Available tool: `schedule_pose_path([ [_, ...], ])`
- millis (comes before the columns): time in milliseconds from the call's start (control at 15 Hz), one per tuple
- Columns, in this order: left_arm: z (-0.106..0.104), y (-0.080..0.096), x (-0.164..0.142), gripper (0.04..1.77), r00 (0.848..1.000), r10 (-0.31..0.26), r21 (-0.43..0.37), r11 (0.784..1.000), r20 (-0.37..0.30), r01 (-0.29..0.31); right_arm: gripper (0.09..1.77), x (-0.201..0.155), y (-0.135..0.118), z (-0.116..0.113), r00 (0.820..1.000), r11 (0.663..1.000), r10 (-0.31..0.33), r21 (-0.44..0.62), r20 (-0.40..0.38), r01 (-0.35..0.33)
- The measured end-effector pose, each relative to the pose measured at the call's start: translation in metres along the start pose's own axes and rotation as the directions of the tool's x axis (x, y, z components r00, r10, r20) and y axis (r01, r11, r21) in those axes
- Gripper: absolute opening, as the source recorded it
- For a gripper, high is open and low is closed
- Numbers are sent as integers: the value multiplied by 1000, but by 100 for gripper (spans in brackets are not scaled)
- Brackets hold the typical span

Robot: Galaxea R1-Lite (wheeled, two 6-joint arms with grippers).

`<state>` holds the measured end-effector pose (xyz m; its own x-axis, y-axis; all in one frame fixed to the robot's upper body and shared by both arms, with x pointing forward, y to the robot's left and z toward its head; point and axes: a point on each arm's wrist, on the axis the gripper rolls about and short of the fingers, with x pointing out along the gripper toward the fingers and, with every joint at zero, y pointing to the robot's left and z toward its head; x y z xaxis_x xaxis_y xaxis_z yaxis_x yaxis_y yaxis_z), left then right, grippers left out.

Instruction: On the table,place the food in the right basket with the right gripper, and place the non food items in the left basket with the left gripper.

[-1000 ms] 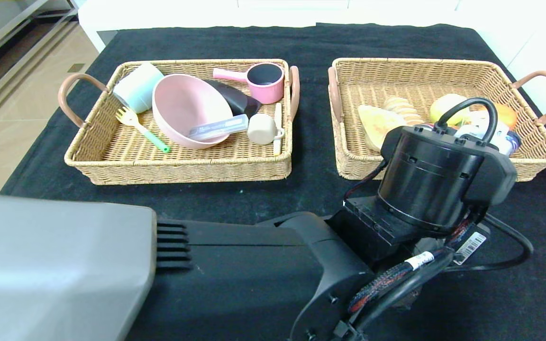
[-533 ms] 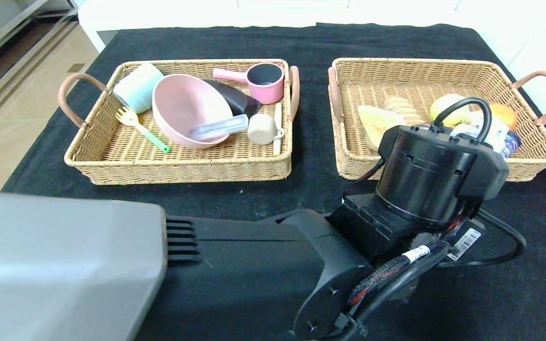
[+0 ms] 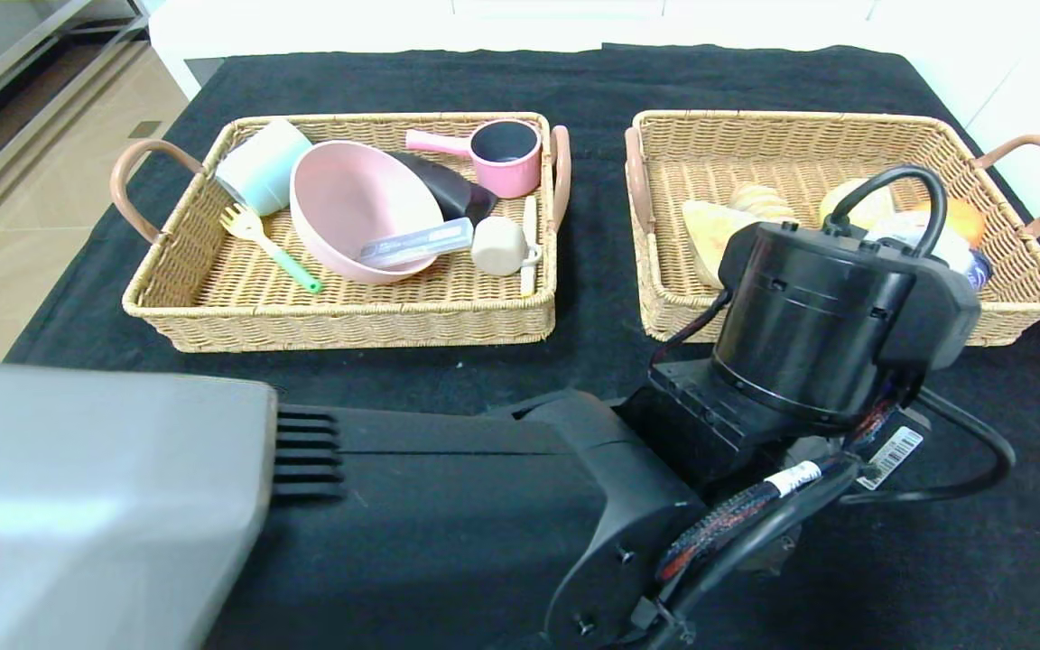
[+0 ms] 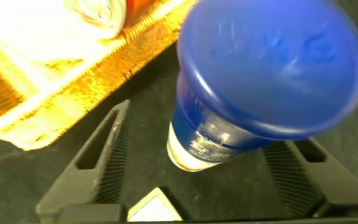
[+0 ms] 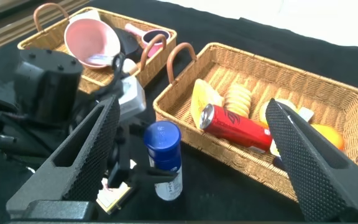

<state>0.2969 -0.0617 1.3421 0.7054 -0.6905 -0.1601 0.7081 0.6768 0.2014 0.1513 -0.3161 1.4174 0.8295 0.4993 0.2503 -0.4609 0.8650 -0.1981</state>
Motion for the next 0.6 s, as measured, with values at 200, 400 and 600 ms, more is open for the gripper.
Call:
schedule_pose_path([
  [200,8,-4,-17,151,999,-20,7,1000,-33,20,171,-1,0,1,1000,1000,0,-1,3,0],
  [400,11,-5,-33,158,998,-3,5,1000,-58,3,171,-2,1,1,1000,1000,0,-3,6,0],
  [600,5,-3,-41,162,996,15,-24,1000,-89,-17,171,-2,1,1,1000,1000,1,-3,5,-1],
])
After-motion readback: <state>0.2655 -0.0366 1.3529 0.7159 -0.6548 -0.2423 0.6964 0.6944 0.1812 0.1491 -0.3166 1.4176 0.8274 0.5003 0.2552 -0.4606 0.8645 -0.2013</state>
